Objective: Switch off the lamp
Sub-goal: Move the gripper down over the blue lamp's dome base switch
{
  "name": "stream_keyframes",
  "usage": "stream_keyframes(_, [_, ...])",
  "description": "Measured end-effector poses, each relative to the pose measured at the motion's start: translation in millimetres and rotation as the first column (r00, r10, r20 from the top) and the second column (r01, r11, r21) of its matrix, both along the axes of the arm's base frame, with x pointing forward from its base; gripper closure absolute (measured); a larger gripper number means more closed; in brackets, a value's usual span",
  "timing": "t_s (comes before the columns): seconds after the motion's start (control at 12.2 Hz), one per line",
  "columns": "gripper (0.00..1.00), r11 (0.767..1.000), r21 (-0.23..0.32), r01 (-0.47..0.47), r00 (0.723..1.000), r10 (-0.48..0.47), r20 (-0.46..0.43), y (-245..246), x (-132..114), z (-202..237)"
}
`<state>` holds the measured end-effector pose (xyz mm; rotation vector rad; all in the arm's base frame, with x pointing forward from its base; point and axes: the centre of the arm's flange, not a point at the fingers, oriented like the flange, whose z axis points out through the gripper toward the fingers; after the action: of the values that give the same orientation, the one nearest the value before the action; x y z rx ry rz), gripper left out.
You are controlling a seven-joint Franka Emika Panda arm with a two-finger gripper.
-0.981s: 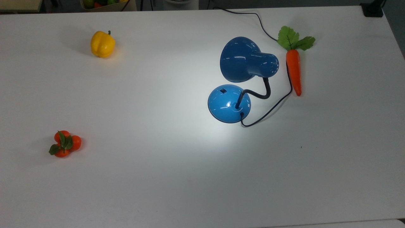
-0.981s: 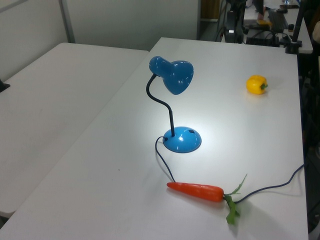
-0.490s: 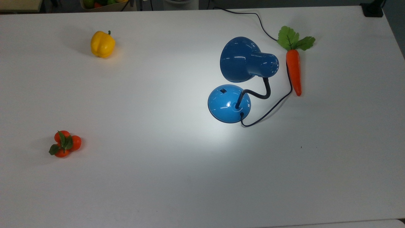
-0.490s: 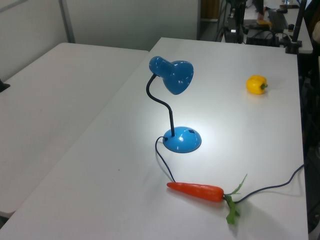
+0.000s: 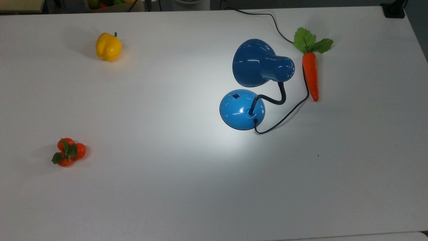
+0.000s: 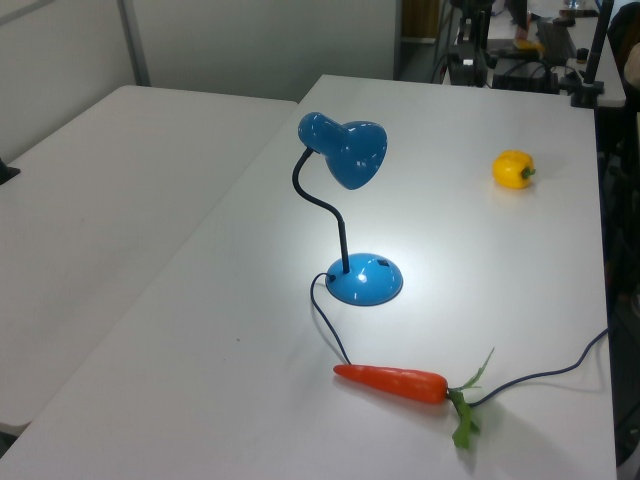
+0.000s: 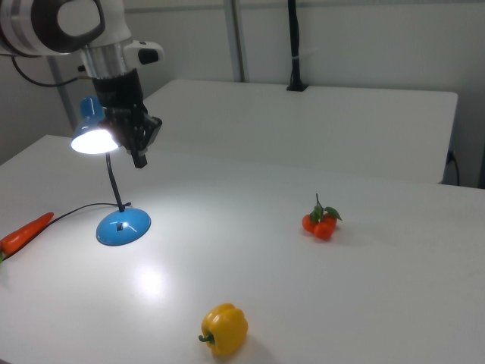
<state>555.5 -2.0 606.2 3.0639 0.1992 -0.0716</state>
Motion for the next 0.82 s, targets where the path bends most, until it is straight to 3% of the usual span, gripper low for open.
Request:
stream_keyframes(0.33, [0.99,0.989,0.045,-0.144,0.989,0.145,-0.029,29.0,12.3,-29.6])
stream_keyframes(0.82, [0.99,0.951,0.051,-0.305,0.952,0.305,0.003,115.2,35.3,-120.0])
